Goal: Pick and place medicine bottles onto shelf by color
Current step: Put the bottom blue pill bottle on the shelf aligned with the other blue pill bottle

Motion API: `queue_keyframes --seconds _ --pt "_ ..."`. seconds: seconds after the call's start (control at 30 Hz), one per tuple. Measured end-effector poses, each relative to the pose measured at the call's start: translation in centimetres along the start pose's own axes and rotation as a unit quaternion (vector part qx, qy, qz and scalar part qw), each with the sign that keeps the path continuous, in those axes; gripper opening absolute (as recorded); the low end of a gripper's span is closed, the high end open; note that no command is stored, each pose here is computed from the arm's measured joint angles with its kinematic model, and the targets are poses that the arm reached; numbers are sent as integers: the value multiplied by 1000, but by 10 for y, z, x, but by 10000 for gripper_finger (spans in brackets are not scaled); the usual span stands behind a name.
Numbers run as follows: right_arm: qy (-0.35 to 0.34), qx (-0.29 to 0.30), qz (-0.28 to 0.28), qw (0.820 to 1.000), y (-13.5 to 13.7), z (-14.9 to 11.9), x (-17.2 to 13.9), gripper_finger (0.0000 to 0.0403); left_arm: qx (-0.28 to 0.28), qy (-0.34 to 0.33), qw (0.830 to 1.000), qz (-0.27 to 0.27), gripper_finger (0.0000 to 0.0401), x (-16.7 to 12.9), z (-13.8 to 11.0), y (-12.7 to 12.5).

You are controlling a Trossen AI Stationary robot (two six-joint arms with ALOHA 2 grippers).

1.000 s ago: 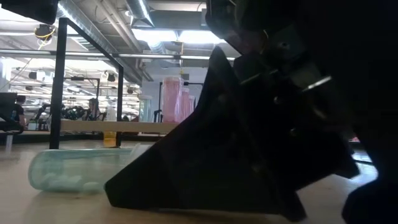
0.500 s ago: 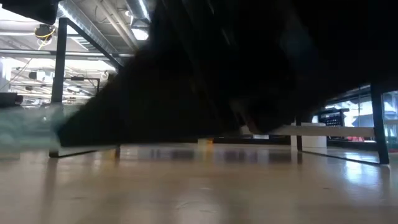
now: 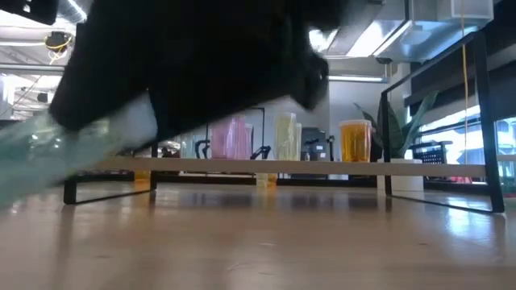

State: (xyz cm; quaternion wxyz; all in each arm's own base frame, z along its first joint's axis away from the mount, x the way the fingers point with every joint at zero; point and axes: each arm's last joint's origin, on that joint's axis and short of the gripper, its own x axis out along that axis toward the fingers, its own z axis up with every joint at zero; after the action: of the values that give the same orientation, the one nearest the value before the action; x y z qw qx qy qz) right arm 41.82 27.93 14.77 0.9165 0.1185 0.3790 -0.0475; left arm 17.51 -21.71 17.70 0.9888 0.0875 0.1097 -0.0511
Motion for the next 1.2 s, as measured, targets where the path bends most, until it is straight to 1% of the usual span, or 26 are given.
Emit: queue_keyframes --seconds 0.2,0.4,0.53,0.6,0.73,0.8,0.87,0.93,1.07,1.13,1.2 --pt "62 55 16 996 -2 42 -18 124 4 -3 1000 -15 175 -6 0 -6" --pt "135 108 21 985 -16 64 -29 124 6 -4 1000 -22 175 -9 -1 -9" --pt "202 136 20 970 -26 65 -31 124 6 -4 1000 -22 175 -9 -1 -9" --pt "234 160 20 959 -30 64 -31 124 6 -3 1000 -22 175 -9 -1 -9" --pt "314 203 9 927 -41 59 -32 124 9 -1 1000 -22 175 -9 -2 -9" --pt "345 215 4 914 -45 58 -34 124 10 0 1000 -21 175 -9 -2 -9" --pt "370 238 -8 898 -49 56 -35 124 10 0 1000 -21 175 -9 -2 -9" --pt "383 253 -22 888 -50 54 -36 124 9 0 1000 -21 175 -9 -2 -9" --pt "391 275 -65 876 -55 51 -39 124 10 0 1000 -21 175 -9 -2 -9" --pt "398 286 -88 867 -57 49 -41 124 10 0 1000 -21 175 -9 -2 -9" --pt "398 292 -107 863 -58 46 -40 124 10 0 1000 -21 175 -9 -2 -8"
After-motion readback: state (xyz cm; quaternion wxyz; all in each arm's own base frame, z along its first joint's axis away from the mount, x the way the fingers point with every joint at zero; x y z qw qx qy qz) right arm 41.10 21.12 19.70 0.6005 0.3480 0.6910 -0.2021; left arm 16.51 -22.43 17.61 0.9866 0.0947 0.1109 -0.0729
